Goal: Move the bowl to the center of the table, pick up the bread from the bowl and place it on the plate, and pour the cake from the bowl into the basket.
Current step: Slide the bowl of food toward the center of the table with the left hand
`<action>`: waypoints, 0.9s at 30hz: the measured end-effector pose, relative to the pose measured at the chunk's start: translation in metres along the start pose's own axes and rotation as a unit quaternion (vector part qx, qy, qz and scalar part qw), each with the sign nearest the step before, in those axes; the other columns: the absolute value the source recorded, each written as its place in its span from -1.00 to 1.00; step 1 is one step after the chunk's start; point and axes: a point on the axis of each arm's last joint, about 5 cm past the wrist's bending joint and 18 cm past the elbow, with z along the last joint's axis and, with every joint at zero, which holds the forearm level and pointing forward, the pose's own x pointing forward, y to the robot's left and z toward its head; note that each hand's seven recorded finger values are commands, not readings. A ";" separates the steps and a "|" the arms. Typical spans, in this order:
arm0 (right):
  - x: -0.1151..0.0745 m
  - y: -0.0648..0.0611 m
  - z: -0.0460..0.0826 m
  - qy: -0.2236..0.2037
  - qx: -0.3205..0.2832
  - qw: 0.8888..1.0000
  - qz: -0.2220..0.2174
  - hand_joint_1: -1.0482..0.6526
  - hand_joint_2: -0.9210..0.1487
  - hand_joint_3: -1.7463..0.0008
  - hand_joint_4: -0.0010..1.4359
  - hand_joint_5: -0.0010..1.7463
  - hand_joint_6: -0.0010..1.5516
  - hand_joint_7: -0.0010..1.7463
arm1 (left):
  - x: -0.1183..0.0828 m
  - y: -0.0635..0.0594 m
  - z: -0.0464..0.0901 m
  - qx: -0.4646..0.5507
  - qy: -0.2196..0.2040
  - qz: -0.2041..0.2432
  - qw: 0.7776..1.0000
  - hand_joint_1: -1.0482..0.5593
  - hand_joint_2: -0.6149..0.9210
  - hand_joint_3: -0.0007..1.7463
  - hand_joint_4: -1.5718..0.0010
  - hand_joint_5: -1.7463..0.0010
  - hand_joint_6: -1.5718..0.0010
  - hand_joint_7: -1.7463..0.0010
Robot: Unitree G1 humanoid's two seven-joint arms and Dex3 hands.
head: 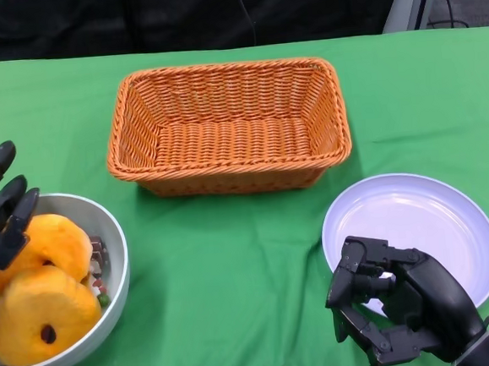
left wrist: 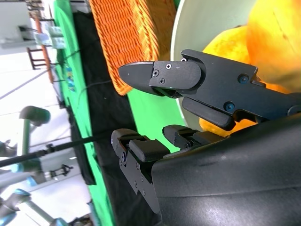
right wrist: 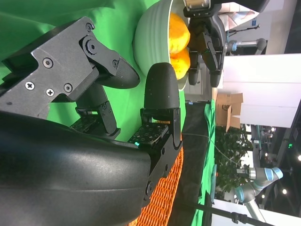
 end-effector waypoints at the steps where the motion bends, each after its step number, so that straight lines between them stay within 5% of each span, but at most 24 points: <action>1: 0.000 0.000 0.000 0.000 0.000 1.000 0.000 0.15 -0.17 -0.35 0.00 0.92 -0.15 0.57 | 0.000 -0.002 0.000 -0.002 -0.004 -0.001 1.000 -0.52 1.00 -0.64 0.19 0.98 0.27 0.98; 27: 0.001 -0.001 -0.001 0.002 0.000 1.000 0.000 0.17 -0.17 -0.35 -0.01 0.93 -0.17 0.59 | -0.001 -0.023 0.012 -0.058 -0.092 -0.028 0.994 -0.53 1.00 -0.62 0.16 0.99 0.25 1.00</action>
